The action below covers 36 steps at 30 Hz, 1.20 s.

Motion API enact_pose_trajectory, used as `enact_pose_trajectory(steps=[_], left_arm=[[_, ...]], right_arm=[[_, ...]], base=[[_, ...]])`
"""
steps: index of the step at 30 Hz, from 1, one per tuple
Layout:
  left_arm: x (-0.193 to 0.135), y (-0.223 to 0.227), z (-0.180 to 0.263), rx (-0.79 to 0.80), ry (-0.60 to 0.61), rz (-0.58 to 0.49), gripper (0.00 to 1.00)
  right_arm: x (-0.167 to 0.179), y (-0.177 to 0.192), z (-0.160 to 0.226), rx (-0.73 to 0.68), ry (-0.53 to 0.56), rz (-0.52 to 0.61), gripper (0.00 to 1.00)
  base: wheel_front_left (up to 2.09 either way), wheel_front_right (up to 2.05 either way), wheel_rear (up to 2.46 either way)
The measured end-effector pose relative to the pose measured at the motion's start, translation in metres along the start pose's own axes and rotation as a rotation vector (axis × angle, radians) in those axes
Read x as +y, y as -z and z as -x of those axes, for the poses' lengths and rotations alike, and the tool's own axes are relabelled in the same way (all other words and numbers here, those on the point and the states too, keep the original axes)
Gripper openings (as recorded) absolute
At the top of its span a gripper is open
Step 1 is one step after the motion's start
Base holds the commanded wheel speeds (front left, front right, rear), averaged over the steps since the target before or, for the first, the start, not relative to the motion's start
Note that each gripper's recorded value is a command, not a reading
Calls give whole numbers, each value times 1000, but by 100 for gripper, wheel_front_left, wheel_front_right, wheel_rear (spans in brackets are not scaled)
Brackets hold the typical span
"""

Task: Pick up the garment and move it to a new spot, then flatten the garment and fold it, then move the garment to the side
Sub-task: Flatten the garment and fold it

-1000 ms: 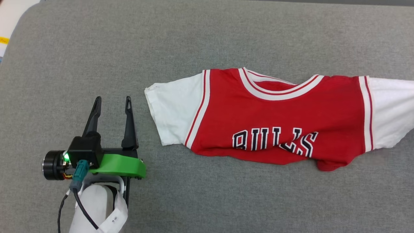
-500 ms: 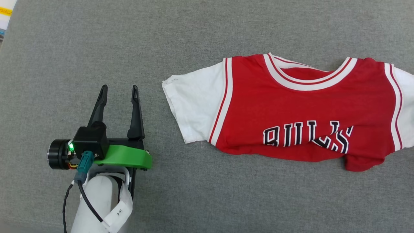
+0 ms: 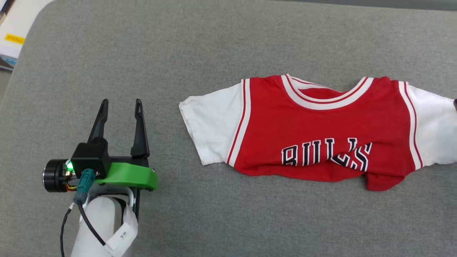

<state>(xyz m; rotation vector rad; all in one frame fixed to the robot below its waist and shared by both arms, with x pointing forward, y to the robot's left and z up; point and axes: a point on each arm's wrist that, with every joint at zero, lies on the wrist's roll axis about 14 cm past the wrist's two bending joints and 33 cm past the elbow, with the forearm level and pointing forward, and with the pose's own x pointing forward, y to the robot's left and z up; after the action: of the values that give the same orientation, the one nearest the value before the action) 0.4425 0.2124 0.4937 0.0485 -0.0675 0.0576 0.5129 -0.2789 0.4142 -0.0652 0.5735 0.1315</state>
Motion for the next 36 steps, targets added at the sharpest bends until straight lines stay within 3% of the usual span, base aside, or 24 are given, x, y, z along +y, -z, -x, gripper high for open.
enact_pose_trajectory(steps=[9, 19, 26, 36], left_arm=[[-8, -30, -11, -76, 98, -27, 100], [-33, -60, -63, -32, 281, -107, 100], [-59, -38, -78, 274, 441, -151, 100], [-82, 22, -57, 780, 618, -199, 100]], right_arm=[[3, -46, 49, -347, 12, 18, 100], [37, -42, 84, -508, -1, -34, 100], [53, -25, 92, -485, -10, -83, 100], [60, -12, 86, -435, -24, -96, 100]], base=[[0, 0, 0], [0, 0, 0], [0, 0, 0], [0, 0, 0]])
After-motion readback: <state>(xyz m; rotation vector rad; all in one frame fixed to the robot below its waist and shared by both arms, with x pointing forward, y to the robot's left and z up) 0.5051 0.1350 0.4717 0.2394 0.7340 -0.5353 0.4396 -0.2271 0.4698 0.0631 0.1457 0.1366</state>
